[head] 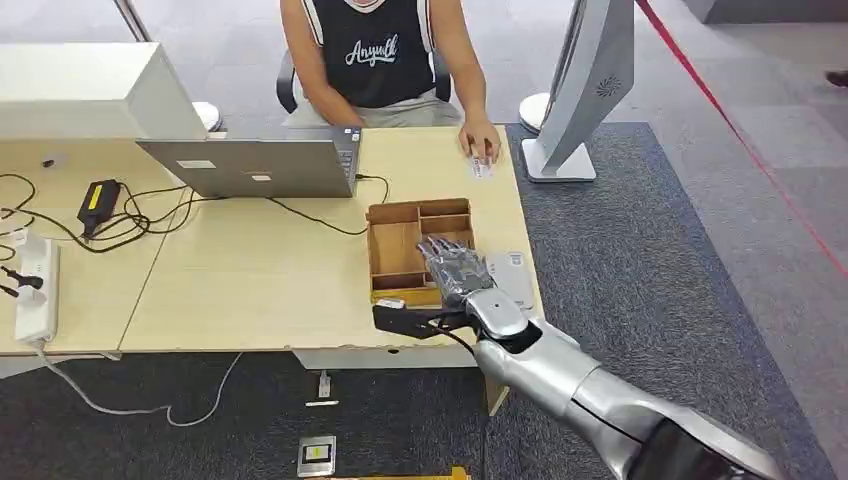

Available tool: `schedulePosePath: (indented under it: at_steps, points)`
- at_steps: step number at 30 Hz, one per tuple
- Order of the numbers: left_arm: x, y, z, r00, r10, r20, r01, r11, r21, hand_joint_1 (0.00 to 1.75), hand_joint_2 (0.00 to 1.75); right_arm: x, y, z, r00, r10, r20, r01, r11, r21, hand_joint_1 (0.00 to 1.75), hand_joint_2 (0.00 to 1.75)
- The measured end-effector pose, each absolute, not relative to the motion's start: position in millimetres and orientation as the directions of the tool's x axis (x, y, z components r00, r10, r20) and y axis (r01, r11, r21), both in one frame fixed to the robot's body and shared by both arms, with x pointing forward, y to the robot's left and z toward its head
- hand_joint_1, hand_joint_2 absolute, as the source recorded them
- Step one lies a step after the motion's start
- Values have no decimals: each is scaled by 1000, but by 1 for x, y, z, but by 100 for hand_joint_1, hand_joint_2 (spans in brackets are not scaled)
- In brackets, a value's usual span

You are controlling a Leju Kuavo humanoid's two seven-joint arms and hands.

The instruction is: Pass the card to the sensor for recognition and then transmit it.

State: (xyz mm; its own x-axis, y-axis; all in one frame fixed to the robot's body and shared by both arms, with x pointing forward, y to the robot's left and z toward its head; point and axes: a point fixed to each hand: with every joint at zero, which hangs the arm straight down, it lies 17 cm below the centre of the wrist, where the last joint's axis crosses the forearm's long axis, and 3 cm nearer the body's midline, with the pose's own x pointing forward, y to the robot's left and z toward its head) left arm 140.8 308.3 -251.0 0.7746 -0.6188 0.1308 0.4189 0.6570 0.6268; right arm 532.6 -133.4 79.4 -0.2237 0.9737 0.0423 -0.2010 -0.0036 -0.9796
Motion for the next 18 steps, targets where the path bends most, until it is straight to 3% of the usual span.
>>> schedulePosePath:
  at_steps: [18]
  points:
    - [138, 311, -252, 784, -609, 120, 417, 659, 626, 0, 0, 547, -150, 90, -175, 984, 41, -143, 16, -990, 0, 175]
